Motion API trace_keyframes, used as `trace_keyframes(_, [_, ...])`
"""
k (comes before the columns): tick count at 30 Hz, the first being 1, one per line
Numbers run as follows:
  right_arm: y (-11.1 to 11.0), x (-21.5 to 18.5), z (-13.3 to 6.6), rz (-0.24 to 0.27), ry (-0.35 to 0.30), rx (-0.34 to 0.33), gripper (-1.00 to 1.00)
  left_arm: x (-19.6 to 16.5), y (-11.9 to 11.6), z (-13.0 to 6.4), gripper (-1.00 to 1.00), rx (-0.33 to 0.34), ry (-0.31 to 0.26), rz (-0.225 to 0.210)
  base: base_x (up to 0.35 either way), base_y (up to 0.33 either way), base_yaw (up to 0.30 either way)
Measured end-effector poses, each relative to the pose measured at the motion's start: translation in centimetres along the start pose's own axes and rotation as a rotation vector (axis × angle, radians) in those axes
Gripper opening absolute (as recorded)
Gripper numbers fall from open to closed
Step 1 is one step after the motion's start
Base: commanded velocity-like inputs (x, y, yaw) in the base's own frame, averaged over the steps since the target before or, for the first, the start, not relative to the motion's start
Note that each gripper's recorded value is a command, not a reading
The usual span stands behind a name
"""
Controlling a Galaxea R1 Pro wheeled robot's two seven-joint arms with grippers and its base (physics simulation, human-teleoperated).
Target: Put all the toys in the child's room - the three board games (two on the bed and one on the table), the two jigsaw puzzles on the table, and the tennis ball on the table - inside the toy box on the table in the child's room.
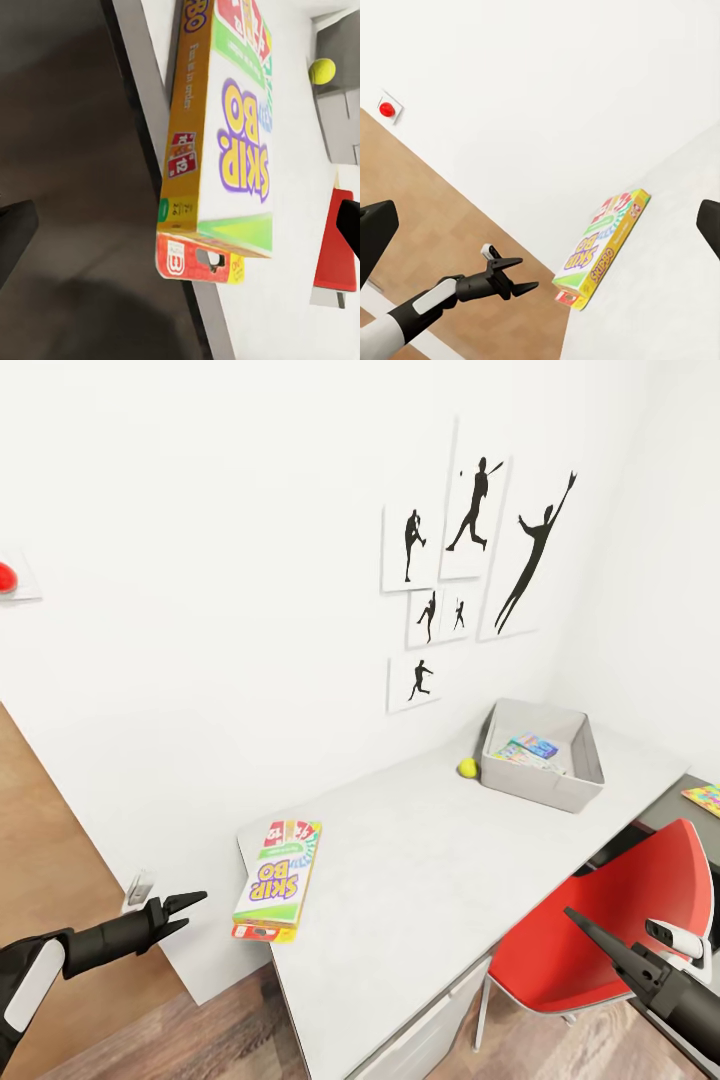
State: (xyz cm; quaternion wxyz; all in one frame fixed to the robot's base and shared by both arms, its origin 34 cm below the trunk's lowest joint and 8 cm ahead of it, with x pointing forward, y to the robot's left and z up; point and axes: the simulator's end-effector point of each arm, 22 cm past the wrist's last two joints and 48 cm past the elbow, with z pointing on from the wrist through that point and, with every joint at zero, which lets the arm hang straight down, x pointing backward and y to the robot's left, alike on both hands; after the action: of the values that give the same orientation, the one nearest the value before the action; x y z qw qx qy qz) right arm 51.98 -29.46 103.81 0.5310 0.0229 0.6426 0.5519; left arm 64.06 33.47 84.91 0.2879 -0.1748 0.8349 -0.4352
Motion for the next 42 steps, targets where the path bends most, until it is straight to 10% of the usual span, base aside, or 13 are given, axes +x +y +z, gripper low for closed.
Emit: trace_keyframes(42, [-0.4, 0.3, -0.1, -0.004, -0.003, -0.004, 1.00, 1.4, 0.7, 1.2, 1.00, 0.008, 0.017, -0.031, 0.000, 0.000, -0.033])
